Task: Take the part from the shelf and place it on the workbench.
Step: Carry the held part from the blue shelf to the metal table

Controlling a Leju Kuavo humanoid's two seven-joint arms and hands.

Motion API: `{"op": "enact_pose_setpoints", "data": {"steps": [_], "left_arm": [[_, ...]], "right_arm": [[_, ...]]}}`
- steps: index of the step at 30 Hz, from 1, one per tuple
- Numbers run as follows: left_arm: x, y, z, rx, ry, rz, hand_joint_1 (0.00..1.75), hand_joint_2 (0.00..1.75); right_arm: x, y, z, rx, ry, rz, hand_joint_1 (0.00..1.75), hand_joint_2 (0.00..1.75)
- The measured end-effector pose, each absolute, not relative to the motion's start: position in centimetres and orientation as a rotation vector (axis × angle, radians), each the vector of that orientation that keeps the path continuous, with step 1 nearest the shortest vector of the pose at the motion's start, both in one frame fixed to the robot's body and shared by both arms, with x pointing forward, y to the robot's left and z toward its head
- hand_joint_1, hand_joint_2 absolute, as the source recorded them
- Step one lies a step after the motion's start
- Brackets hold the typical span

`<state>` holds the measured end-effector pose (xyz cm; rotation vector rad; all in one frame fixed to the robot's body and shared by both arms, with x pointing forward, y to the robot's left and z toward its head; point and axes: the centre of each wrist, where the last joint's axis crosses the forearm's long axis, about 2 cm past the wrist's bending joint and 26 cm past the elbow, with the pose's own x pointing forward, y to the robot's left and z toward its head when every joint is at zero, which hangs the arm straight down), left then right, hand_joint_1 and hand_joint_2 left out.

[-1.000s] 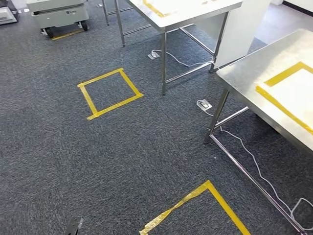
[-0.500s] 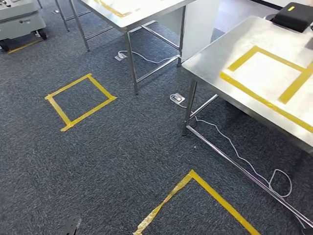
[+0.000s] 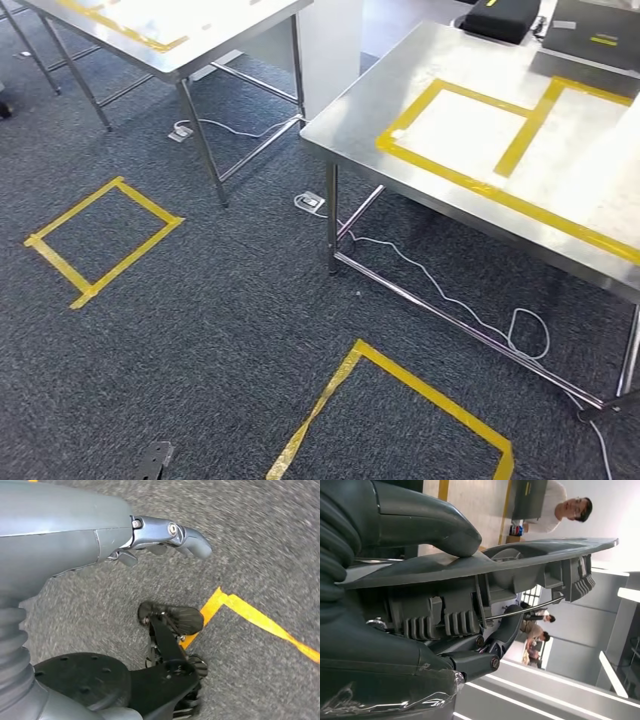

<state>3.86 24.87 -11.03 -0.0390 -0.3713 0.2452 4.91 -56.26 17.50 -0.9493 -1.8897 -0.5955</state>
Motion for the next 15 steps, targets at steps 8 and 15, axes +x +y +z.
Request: {"op": "enact_pose_setpoints", "data": {"steps": [8, 15], "left_arm": [[3.8, 24.9, -11.0, -0.037, -0.37, 0.241, 0.0, 1.75], [3.8, 24.7, -11.0, -0.061, -0.379, 0.243, 0.0, 1.75]], "right_arm": [[5.0, -56.6, 17.4, -1.019, -1.851, -0.636, 1.75, 1.75], [5.0, -57.5, 17.9, -1.05, -1.803, -0.632, 1.75, 1.75]]}}
